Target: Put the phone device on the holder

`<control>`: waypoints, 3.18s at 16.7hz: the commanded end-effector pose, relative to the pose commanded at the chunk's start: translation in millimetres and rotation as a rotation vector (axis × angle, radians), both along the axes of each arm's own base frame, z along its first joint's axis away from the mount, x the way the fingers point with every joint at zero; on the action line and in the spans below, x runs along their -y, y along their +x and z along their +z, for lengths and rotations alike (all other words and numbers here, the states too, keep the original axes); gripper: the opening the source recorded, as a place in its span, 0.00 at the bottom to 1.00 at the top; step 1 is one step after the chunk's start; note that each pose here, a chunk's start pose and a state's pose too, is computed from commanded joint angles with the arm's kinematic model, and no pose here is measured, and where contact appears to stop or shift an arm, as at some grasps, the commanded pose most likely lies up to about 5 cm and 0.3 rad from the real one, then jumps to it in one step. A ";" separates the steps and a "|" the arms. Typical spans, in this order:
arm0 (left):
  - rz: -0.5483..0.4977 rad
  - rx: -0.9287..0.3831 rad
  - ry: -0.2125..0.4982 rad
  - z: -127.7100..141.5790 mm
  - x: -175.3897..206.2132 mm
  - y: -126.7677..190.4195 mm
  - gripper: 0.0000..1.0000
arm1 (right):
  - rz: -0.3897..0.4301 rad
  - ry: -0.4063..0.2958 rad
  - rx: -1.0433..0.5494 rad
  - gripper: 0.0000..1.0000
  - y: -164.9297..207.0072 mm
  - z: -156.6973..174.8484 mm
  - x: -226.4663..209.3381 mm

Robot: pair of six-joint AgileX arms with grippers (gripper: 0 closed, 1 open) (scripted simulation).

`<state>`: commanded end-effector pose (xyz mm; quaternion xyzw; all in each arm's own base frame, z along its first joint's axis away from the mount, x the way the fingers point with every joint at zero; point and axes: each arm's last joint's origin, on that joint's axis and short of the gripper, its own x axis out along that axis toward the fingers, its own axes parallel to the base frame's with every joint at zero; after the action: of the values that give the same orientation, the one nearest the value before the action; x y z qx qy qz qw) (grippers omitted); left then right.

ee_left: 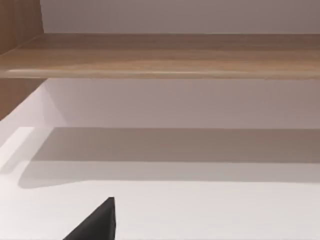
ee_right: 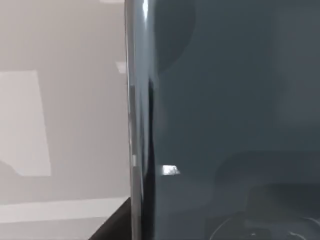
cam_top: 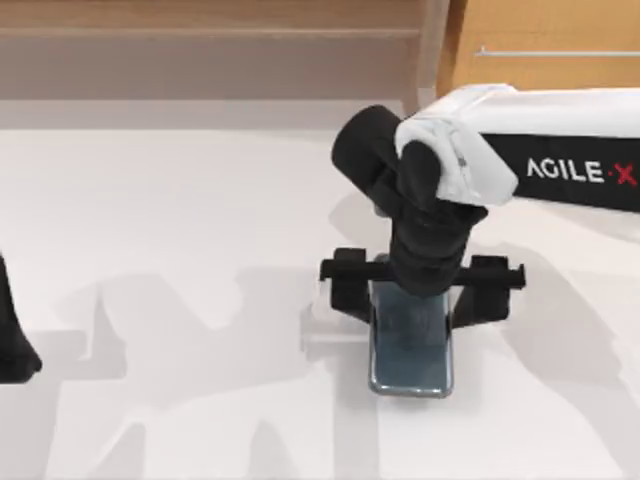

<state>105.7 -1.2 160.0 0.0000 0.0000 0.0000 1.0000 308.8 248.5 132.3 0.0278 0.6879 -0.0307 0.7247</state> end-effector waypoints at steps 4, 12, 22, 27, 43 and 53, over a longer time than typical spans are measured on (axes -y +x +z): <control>0.000 0.000 0.000 0.0 0.0 0.0 1.00 | 0.059 0.136 0.094 0.00 12.0 29.6 6.0; 0.000 0.000 0.000 0.0 0.0 0.0 1.00 | 0.207 0.403 0.493 0.00 46.4 98.2 90.7; 0.000 0.000 0.000 0.0 0.0 0.0 1.00 | 0.356 0.398 0.929 0.00 43.4 149.6 203.8; 0.000 0.000 0.000 0.0 0.0 0.0 1.00 | 0.322 0.277 1.051 0.00 28.6 150.7 269.8; 0.000 0.000 0.000 0.0 0.0 0.0 1.00 | 0.264 0.054 1.071 0.00 -26.0 105.5 357.5; 0.000 0.000 0.000 0.0 0.0 0.0 1.00 | 0.227 0.037 1.052 0.00 -6.7 98.4 352.3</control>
<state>105.7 -1.2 160.0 0.0000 0.0000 0.0000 1.0000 302.2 -103.7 230.7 -0.0226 0.2313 0.0781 0.9695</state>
